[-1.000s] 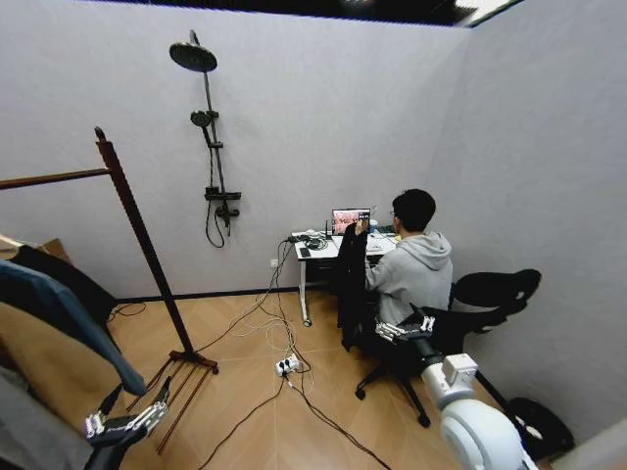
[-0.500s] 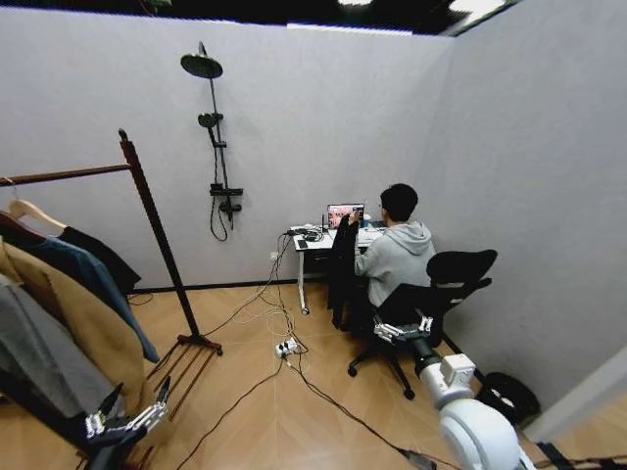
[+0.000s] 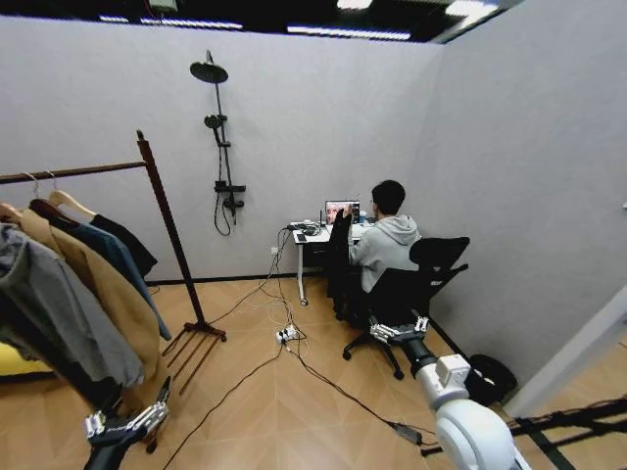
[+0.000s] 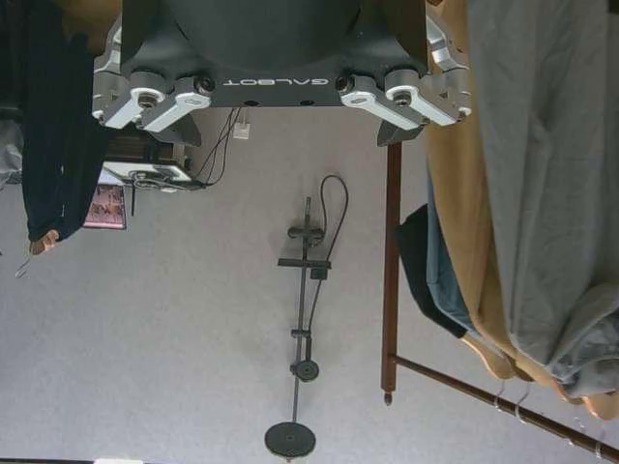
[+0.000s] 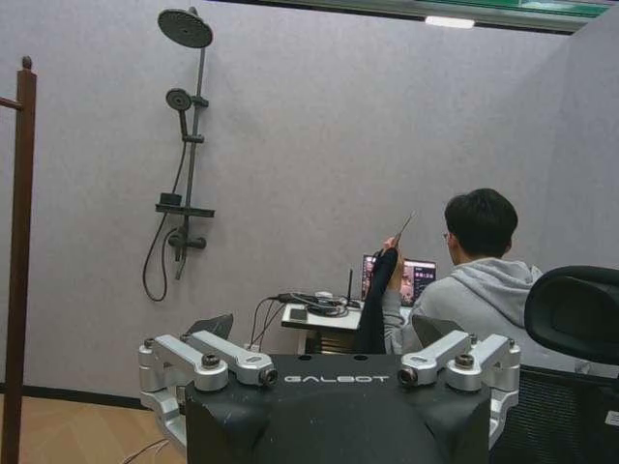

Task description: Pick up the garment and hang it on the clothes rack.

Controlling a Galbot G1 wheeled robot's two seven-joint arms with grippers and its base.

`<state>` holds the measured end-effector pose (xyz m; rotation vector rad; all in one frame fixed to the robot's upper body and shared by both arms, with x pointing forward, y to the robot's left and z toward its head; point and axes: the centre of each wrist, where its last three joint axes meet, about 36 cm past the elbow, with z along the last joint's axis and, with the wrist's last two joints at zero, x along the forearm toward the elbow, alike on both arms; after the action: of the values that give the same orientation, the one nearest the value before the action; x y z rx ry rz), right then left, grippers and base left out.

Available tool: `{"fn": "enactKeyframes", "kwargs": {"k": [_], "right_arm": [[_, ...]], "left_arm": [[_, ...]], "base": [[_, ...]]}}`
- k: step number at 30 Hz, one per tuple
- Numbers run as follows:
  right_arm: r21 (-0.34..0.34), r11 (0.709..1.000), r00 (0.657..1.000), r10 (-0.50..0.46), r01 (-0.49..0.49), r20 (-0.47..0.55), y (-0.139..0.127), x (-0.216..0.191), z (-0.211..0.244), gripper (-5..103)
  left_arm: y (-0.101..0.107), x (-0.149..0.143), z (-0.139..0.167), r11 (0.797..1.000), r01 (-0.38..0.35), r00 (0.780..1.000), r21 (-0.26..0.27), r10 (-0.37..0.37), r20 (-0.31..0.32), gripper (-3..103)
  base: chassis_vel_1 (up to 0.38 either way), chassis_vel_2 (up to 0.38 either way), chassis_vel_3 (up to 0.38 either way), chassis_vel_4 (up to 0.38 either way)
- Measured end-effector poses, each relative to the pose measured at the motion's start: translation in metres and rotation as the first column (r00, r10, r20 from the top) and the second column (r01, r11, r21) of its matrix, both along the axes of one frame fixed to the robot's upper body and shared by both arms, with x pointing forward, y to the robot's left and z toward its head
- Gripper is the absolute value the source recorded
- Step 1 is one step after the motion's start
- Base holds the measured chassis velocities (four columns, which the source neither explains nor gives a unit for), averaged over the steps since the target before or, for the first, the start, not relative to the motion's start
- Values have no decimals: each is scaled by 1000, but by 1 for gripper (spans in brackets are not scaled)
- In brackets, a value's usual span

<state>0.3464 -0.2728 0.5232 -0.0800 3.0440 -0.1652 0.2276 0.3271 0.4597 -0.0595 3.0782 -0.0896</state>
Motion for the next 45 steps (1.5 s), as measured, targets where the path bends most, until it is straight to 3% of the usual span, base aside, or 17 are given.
{"fn": "enactKeyframes", "kwargs": {"k": [45], "right_arm": [[2,1000,1000,-10,10,19,6,2,-5,100]], "left_arm": [[0,0,0,1000,0,1000,0,0,0,100]], "base": [[190,-179,-179,181]]}}
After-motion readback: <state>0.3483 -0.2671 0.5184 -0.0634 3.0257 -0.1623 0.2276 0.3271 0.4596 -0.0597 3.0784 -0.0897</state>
